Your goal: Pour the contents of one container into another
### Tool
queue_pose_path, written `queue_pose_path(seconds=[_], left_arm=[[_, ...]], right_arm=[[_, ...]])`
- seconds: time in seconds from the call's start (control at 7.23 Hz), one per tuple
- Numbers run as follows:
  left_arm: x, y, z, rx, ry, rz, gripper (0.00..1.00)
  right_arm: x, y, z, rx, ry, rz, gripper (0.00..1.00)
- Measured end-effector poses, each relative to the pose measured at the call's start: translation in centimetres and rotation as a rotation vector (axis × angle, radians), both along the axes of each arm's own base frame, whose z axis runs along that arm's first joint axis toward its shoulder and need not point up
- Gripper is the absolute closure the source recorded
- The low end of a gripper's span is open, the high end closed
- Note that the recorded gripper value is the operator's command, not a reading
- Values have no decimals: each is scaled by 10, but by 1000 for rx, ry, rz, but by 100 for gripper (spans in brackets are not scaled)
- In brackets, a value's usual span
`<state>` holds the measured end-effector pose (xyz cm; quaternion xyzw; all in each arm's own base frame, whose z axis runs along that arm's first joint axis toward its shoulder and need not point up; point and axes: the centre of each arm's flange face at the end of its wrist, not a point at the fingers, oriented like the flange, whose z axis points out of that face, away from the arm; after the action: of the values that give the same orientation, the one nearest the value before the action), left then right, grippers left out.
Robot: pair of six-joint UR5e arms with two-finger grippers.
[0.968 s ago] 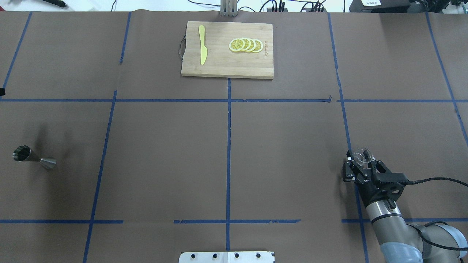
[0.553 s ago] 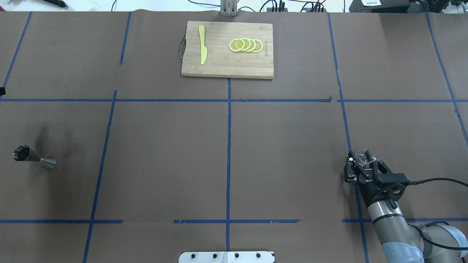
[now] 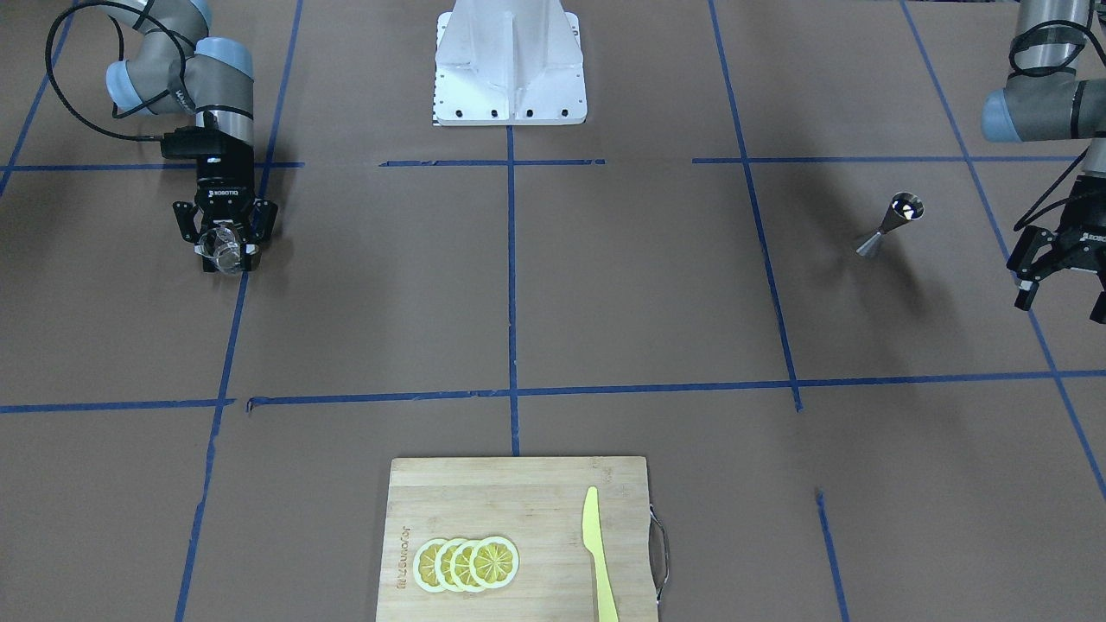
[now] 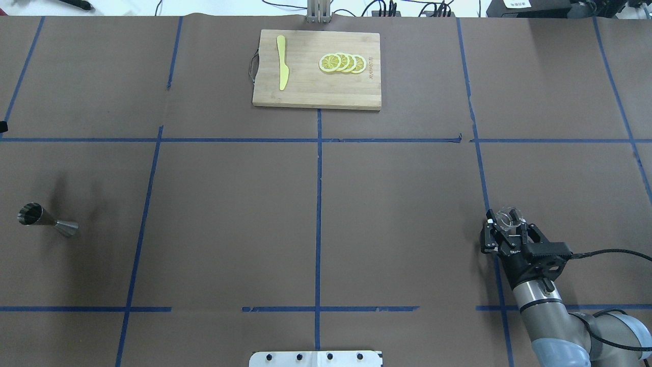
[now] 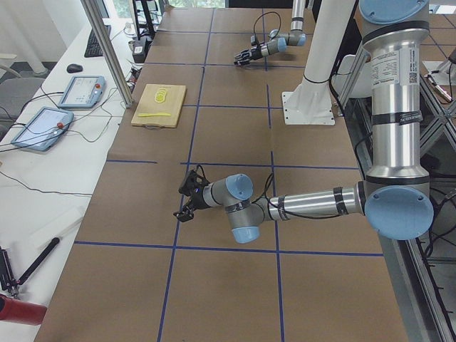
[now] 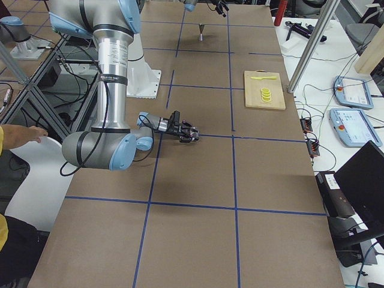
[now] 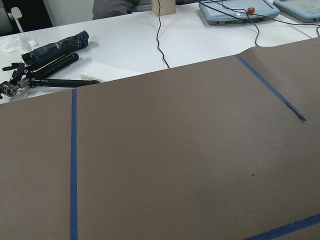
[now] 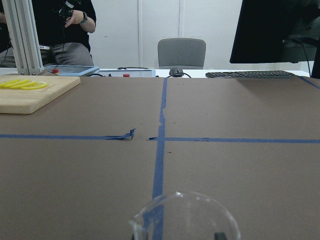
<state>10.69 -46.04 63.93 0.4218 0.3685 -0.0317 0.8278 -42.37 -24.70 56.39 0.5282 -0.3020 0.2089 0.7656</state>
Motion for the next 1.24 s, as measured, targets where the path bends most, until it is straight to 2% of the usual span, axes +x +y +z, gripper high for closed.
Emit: queue_pose_path(seconds=[1.24], left_arm=[[0,0,-2,1,4,-2,0]], right_arm=[[-4,9,-6,23,-21,2,0]])
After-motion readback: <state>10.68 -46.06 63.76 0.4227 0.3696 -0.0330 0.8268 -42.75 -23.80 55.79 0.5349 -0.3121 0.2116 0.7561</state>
